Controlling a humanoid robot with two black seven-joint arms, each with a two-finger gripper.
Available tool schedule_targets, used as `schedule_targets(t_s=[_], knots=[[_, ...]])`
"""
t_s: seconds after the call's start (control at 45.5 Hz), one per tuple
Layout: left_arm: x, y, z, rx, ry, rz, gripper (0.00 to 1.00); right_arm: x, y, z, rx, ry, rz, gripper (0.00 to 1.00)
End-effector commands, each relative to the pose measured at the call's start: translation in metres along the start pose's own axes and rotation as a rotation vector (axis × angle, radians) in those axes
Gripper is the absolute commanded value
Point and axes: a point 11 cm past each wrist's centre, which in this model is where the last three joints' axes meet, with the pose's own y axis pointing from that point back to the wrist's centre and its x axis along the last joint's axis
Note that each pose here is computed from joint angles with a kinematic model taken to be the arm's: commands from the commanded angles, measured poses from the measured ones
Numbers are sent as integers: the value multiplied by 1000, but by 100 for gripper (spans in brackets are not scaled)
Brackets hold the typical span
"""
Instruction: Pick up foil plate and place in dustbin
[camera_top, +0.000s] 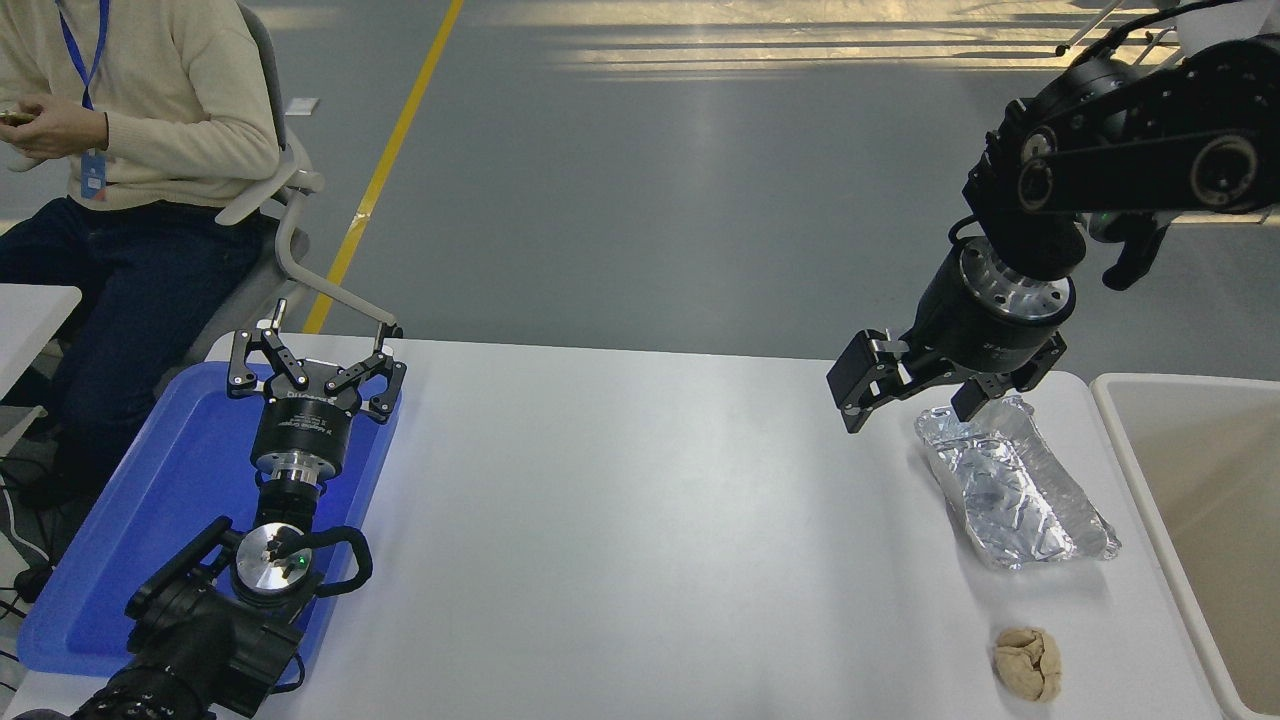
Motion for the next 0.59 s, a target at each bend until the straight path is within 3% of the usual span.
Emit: schedule_targets(t_s=[0.0,0.571], knots=[[0,0,0,0,0,0,100,0,0,0,-3,4,0,100],[0,0,0,0,0,0,100,0,1,-1,-3,8,2,100]])
